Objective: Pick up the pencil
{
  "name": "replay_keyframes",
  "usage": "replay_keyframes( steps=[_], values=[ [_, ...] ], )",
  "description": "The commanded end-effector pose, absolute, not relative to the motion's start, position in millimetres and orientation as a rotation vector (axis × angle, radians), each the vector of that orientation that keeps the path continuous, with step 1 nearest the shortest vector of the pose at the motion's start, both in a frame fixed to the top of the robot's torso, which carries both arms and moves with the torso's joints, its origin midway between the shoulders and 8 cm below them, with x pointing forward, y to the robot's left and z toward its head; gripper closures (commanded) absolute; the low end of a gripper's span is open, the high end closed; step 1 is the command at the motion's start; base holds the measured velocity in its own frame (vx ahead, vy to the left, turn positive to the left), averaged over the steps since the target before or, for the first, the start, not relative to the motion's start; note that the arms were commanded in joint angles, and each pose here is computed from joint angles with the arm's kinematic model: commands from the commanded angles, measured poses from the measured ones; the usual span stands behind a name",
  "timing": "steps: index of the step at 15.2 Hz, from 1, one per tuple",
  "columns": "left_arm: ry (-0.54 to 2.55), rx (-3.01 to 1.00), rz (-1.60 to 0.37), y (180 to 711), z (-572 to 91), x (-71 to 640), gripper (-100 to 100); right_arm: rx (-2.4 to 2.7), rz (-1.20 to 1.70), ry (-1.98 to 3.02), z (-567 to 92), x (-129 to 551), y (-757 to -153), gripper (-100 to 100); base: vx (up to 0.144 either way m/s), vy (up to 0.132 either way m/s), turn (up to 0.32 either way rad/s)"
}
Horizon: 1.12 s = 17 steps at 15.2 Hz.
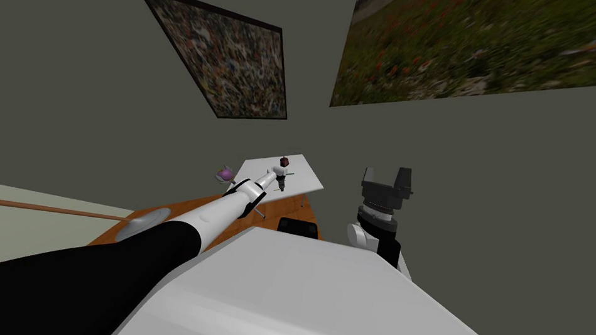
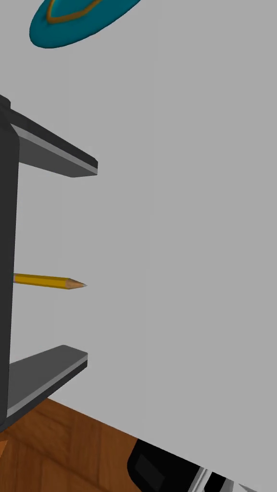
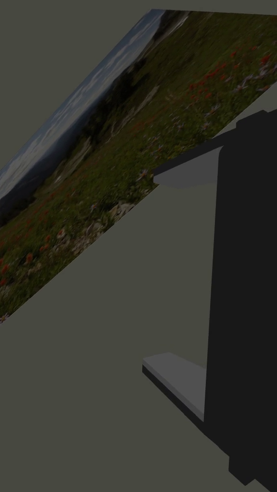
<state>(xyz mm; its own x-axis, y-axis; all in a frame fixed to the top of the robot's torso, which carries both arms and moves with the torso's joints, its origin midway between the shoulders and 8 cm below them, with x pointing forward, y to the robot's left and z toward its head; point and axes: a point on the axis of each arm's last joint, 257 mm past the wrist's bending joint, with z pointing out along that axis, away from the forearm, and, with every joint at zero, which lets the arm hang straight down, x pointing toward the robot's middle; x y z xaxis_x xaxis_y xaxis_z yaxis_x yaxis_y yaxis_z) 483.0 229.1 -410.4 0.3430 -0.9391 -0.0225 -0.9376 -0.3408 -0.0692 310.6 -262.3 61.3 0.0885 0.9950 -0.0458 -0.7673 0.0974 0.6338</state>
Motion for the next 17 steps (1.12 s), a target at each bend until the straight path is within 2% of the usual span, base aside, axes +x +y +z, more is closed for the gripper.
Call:
replay_keyframes(
  steps=[1, 5, 11, 12, 17],
  values=[
    [1.735, -2.561, 0.051, 237.9, -412.2, 469.9, -100, 0.521, 1.403, 0.542, 61.3, 310.6, -262.3, 0, 0.012, -0.008, -0.015],
    [1.710, -2.596, 0.119, 245.2, -412.8, 459.3, -100, 0.521, 1.403, 0.542, 61.3, 310.6, -262.3, 0, 0.009, -0.006, -0.010],
    [1.716, -2.588, 0.102, 248.8, -431.7, 452.9, -100, 0.521, 1.403, 0.542, 61.3, 310.5, -262.3, 0, 0.023, -0.010, 0.000],
    [1.717, -2.586, 0.099, 249.4, -432.8, 452.9, 100, 0.521, 1.403, 0.542, 61.3, 310.5, -262.3, 0, 0.007, -0.003, 0.001],
    [1.718, -2.586, 0.099, 245.0, -420.4, 458.7, 100, 0.521, 1.403, 0.542, 61.3, 310.6, -262.3, 0, -0.005, 0.002, 0.001]
  ],
)
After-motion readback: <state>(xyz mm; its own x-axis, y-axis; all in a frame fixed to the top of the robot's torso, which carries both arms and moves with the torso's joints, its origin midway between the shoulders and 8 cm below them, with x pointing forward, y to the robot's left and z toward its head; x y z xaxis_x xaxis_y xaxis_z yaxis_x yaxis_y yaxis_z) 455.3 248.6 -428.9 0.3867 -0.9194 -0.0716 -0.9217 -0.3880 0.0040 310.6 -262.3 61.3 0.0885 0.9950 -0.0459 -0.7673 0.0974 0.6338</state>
